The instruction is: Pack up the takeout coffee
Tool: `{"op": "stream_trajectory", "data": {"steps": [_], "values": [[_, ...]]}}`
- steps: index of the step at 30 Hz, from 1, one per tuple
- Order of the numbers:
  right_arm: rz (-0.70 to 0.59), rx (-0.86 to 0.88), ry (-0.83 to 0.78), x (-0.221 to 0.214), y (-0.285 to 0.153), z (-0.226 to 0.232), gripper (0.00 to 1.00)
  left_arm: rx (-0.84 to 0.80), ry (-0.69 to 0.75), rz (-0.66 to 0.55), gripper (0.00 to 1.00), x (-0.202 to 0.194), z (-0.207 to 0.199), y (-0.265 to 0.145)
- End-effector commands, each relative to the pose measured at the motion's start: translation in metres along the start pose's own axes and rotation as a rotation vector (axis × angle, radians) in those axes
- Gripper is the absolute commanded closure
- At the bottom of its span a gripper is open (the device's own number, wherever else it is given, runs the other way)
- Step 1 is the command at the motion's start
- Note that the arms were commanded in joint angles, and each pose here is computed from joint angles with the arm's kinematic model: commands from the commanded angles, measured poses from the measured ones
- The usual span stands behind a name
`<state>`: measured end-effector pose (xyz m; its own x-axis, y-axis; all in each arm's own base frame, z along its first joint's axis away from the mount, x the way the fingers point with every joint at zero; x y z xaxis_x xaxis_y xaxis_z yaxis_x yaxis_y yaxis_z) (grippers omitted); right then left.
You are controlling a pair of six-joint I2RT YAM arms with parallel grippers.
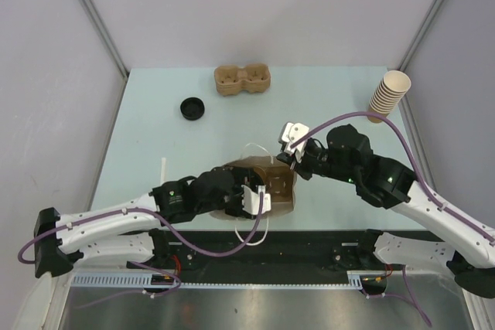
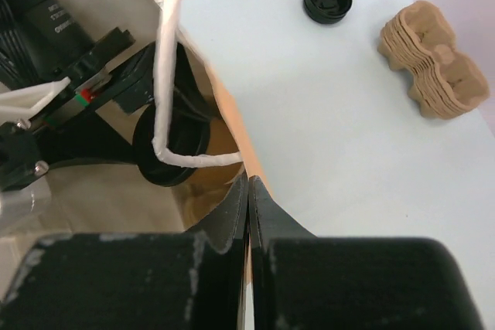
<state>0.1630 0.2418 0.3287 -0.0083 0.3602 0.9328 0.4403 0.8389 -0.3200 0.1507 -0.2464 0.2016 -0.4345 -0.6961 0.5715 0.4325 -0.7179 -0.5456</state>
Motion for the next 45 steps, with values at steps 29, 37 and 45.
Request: {"op": "stream_trajectory", "data": {"steps": [29, 37, 45], "values": [[-0.117, 0.04, -0.33, -0.01, -0.018, 0.027, 1.0, 0.086, 0.058, -0.101, 0.85, 0.04, -0.001, 0.04], [-0.119, 0.035, -0.314, -0.009, -0.02, 0.026, 1.0, 0.064, 0.087, -0.075, 0.87, 0.042, -0.001, 0.05], [-0.139, 0.032, -0.326, -0.006, -0.023, 0.026, 1.0, 0.099, 0.039, -0.067, 0.88, 0.048, 0.011, 0.037]]}}
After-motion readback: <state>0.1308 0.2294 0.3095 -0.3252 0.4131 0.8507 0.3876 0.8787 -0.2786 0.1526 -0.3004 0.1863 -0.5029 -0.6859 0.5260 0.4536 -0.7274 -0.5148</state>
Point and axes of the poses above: each gripper's point midway between its finger pads, its own y axis out along the fingers, its own z axis along the line the jaws close on, x = y × z, the point moved 3 cm from there along -y, back along the fingers, and after that the axes turned 5 degrees about y, right-handed, at the moved point
